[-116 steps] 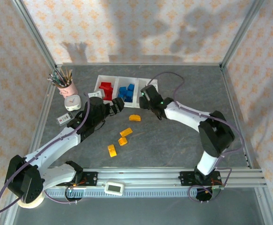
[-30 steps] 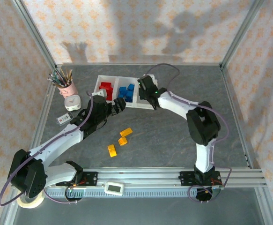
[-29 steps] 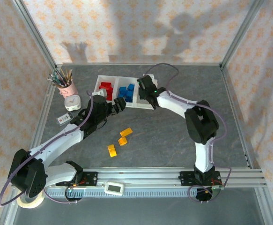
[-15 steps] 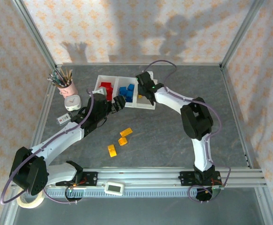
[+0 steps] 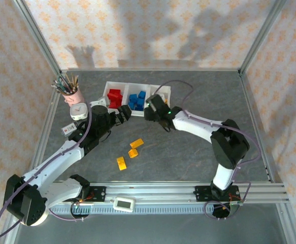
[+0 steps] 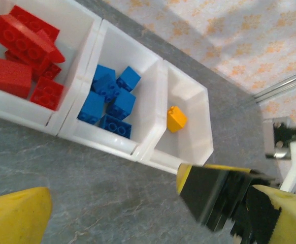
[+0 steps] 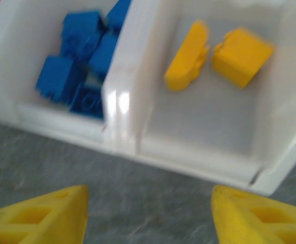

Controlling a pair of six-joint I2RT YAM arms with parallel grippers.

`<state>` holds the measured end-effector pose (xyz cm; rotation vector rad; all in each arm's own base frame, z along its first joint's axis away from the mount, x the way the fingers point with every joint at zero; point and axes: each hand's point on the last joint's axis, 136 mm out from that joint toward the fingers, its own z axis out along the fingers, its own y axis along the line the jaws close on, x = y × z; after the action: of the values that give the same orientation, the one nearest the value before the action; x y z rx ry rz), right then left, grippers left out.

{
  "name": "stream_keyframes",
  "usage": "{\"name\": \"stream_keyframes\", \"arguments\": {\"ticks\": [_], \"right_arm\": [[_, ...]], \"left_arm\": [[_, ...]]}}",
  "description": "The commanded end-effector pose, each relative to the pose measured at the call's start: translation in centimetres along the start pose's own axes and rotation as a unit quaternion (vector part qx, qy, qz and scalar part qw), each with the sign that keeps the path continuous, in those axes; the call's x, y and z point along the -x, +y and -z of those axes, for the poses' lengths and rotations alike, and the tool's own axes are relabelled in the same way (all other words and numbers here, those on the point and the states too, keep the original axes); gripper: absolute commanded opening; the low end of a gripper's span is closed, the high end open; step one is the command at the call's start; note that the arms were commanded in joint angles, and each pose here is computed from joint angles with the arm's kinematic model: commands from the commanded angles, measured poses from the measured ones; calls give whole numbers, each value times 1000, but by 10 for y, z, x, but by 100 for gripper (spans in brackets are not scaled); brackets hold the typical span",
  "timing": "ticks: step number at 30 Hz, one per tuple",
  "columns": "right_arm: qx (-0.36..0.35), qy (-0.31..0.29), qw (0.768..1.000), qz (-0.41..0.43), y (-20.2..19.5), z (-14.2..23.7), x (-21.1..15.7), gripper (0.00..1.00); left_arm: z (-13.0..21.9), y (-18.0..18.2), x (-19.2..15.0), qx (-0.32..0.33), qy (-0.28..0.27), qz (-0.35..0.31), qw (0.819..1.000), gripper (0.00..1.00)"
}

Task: Sort the legos into containers by color
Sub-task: Rotate the lego at the center of the table.

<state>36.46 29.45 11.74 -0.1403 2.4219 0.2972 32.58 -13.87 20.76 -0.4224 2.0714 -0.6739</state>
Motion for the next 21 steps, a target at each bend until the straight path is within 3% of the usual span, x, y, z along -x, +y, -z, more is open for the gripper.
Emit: {"name": "stream_keyframes", "arguments": {"ticks": [1, 10, 21], "right_arm": [[6, 22, 999, -36, 15, 9, -25, 66], [12, 73, 996, -54, 58, 6, -99, 72], [32, 101, 992, -68, 81, -8, -136, 75]], "left_arm": [[10, 21, -6, 35, 2, -11, 999, 99], [32, 39, -9, 60, -11, -4, 998, 99], [40, 55, -17, 81, -11, 5, 997, 99]]}}
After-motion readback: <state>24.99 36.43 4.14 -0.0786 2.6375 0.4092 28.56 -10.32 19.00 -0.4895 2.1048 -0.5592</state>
